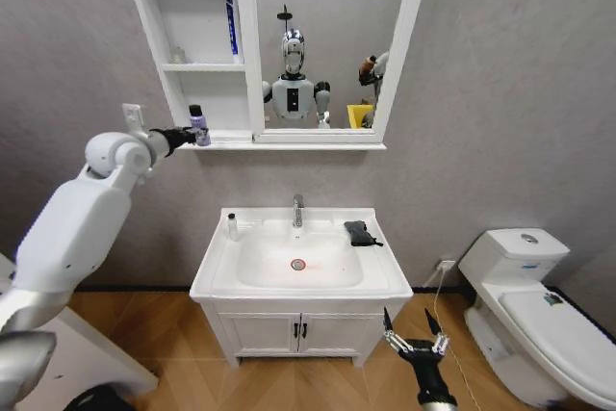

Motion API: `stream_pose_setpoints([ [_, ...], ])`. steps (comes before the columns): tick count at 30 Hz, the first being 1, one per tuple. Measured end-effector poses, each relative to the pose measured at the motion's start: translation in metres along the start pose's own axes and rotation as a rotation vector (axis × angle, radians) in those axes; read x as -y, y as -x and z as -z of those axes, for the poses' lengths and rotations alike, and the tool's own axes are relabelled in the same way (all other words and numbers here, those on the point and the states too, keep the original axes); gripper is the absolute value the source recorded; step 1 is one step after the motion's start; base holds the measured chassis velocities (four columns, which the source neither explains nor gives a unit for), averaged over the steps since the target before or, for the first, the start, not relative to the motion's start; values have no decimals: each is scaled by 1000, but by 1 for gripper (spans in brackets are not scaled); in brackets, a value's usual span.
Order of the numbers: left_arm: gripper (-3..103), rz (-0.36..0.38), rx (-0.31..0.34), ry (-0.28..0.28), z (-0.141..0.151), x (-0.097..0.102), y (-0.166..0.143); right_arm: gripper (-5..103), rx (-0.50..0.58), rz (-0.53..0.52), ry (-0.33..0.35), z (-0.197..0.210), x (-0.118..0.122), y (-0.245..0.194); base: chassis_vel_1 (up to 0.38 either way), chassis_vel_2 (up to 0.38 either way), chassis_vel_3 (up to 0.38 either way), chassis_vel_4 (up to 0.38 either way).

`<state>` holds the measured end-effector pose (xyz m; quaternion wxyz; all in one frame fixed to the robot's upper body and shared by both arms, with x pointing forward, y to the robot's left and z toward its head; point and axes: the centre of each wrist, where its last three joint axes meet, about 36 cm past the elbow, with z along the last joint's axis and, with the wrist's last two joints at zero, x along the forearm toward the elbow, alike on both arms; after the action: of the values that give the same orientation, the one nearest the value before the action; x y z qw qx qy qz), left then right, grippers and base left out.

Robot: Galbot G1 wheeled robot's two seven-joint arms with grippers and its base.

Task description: Move facial cleanser and shampoo from washbasin to cabinet, then wipe washbasin with towel.

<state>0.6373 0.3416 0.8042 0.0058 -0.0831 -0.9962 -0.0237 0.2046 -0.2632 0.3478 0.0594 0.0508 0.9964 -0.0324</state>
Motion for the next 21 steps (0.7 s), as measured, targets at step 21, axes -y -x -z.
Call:
stream_pose_setpoints([
  [21,39,128,-14,6,-16,-23,74,100,-9,-13,13,-8,4,5,0,0,0,0],
])
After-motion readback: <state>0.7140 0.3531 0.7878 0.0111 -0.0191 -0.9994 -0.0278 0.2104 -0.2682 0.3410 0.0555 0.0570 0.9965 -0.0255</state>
